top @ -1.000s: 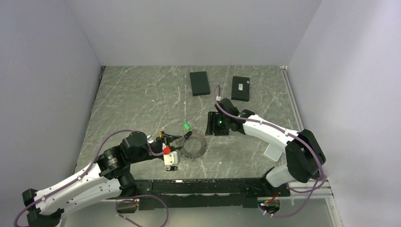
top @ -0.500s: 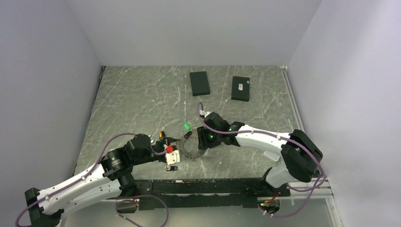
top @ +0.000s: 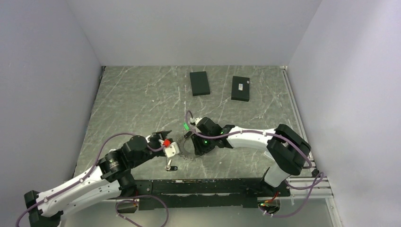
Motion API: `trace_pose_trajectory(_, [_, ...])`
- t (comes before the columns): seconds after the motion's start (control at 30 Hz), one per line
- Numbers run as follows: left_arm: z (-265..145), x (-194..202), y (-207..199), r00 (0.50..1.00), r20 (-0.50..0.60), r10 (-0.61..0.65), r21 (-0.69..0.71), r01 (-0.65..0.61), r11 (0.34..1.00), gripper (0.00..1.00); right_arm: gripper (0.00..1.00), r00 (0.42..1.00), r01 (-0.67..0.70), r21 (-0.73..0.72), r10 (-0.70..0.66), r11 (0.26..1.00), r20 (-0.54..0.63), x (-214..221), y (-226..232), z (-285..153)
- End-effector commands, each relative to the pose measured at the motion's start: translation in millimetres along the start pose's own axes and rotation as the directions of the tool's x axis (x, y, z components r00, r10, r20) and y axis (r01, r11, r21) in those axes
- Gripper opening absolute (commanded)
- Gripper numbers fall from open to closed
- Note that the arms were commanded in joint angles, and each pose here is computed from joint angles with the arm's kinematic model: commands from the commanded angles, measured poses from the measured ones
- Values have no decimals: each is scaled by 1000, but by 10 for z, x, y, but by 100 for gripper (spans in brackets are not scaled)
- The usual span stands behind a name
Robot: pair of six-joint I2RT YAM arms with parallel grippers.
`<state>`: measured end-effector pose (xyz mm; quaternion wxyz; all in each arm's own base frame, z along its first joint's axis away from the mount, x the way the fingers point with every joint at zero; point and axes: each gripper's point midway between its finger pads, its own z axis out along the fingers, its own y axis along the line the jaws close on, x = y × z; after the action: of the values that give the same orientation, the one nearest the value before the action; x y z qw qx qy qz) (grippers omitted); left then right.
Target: Put the keys on the keyring
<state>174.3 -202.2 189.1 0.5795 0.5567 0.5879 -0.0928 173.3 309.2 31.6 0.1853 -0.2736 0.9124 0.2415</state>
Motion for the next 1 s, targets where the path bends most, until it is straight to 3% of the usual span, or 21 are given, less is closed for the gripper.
trace_pose_trajectory(0.0, [-142, -107, 399, 999, 44, -12, -213, 21, 977, 56, 41, 997, 6, 49, -9, 999, 73, -261, -24, 4])
trace_pose_trajectory(0.17, [-228, -89, 525, 999, 41, -5, -286, 17, 958, 57, 40, 992, 24, 98, -36, 995, 119, -410, -73, -86])
trace_pose_trajectory(0.37, [-199, -68, 501, 1000, 18, -5, -268, 10, 963, 55, 38, 990, 29, 150, -49, 988, 129, -476, -151, -99])
trace_pose_trajectory(0.7, [-225, -91, 529, 1000, 26, 0, -278, 7, 960, 55, 44, 985, 133, -42, -128, 990, 118, -544, 422, -108])
trace_pose_trajectory(0.97, [-251, -123, 530, 999, 36, -3, -272, 12, 962, 53, 44, 987, 157, -71, -153, 985, 53, -332, 610, 96])
